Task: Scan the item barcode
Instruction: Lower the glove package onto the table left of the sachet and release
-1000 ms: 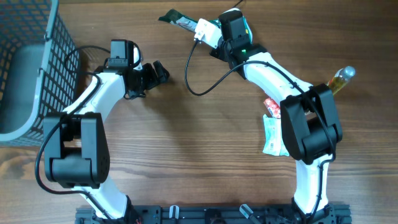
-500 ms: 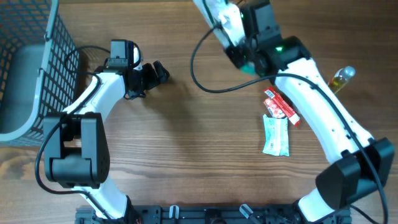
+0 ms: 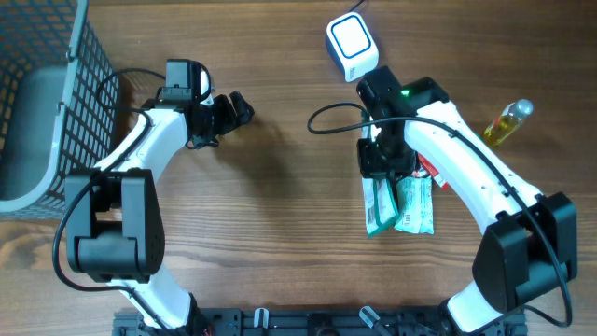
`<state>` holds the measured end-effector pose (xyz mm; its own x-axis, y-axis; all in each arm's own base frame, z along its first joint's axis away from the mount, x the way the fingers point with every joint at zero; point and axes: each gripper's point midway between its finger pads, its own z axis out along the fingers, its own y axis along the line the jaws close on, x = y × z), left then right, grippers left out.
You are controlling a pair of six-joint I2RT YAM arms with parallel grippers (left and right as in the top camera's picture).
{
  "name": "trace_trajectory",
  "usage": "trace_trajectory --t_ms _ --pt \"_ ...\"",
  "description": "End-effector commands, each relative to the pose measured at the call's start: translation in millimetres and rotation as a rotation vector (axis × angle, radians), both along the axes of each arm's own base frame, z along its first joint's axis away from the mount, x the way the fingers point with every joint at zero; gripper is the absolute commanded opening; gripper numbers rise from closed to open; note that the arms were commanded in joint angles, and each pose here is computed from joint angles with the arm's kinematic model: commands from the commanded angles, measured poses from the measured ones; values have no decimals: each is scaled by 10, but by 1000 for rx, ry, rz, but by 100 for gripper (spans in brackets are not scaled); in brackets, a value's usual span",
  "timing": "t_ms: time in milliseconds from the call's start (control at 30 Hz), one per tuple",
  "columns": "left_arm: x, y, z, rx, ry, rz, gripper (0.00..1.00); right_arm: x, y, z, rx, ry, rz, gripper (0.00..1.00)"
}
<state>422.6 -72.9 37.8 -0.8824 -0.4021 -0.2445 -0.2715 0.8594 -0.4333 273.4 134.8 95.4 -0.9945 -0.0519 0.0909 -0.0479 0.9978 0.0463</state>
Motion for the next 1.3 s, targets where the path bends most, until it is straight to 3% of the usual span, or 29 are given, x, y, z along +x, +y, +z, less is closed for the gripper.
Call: trace_trajectory --t_ms 0,33,133,200,233,367,733,967,1267 --pt "0 9 66 9 -21 -8 100 -29 26 -53 5 26 -61 5" --pt "-1 9 66 9 -20 -8 100 -28 25 -53 5 26 -61 6" --pt "0 9 66 9 -21 -9 100 -31 24 -53 4 27 -61 26" --pt "-1 9 66 9 -20 -8 100 -31 24 -53 4 27 -61 56" --pt "0 9 66 9 -21 -9 100 -33 23 -53 4 27 -61 60" --pt "0 9 66 9 -21 -8 100 -34 23 -52 4 28 -60 99" --pt "-1 9 66 9 -20 -8 100 43 54 -21 18 -2 -69 100" --pt "0 9 66 9 -21 -8 100 527 232 522 90 -196 -45 100" --pt "0 9 66 9 -21 -8 100 1047 444 708 182 -417 -39 100"
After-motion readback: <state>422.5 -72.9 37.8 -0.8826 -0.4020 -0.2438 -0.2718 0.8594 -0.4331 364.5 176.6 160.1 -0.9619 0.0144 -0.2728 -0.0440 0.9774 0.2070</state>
